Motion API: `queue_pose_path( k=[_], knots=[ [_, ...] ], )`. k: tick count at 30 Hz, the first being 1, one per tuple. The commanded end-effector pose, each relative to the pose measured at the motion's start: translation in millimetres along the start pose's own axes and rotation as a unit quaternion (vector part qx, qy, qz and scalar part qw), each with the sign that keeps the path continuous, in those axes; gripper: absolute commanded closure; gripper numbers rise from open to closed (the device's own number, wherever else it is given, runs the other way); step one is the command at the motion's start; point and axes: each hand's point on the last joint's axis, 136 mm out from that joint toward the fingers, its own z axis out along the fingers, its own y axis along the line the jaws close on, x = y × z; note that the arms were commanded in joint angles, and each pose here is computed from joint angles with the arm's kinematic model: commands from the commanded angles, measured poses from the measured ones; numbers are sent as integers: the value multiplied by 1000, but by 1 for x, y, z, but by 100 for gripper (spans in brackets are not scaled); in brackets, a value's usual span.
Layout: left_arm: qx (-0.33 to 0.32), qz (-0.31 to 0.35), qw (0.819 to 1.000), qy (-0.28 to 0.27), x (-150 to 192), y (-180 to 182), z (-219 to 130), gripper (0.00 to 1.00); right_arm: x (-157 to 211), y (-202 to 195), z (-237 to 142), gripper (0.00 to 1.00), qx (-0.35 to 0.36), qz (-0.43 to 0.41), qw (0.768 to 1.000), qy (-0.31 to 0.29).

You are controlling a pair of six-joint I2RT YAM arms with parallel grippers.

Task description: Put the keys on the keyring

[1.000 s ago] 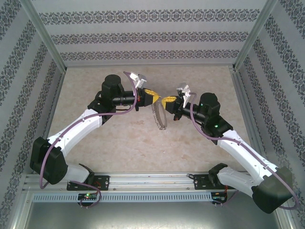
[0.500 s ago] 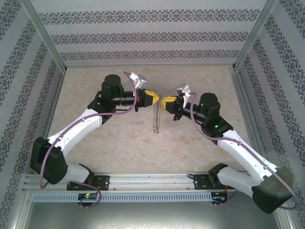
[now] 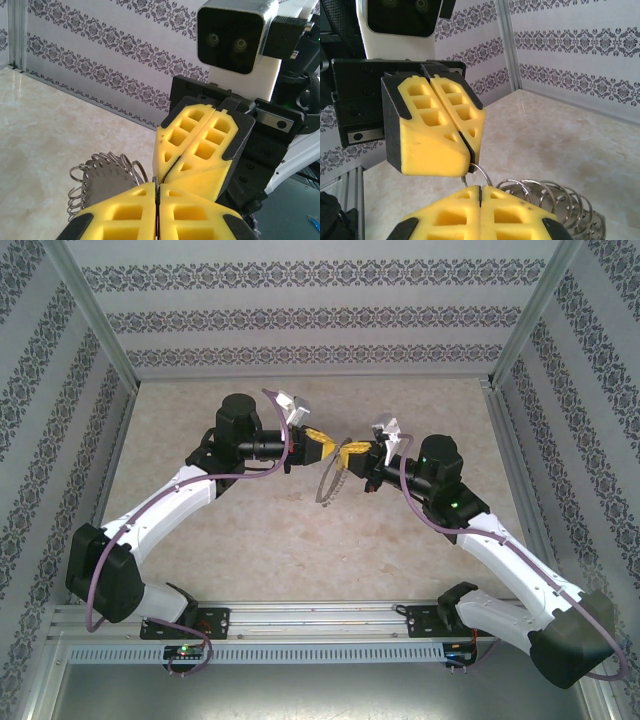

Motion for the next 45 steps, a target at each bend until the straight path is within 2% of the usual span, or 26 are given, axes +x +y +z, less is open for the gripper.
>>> queue_pose_path(
  k=[1, 8, 11, 17, 20, 22, 27, 28, 30, 34, 45],
  knots=[
    [11, 14, 1000, 3, -5, -6, 4, 91, -22, 4, -8, 100, 2, -16, 999, -36],
    [-4, 16, 1000, 9, -3, -1, 3, 90, -24, 5, -10, 100, 3, -17, 999, -39],
    [3, 14, 1000, 12, -2, -3, 5, 85, -25, 5, -9, 100, 2, -17, 999, -39],
    [10, 16, 1000, 14, -1, -6, 8, 80, -24, 6, -8, 100, 1, -16, 999, -39],
    [13, 16, 1000, 17, 0, -7, 9, 96, -23, 5, -8, 100, 2, -16, 999, -37],
    [14, 16, 1000, 17, 1, -7, 9, 100, -22, 5, -8, 100, 5, -17, 999, -37],
    [2, 23, 1000, 7, -1, -7, 6, 100, -20, 2, -9, 100, 12, -17, 999, -35],
    [2, 23, 1000, 8, 0, -8, 6, 99, -21, 2, -10, 100, 13, -17, 999, -36],
    [-2, 21, 1000, 8, 0, -7, 5, 86, -20, 1, -10, 100, 13, -17, 999, -35],
    [-17, 28, 999, 4, 2, -5, 2, 71, -22, 0, -10, 100, 15, -17, 999, -36],
    [-48, 46, 996, 65, 31, -3, -10, 59, -21, -4, -14, 100, 15, -14, 999, -33]
  ],
)
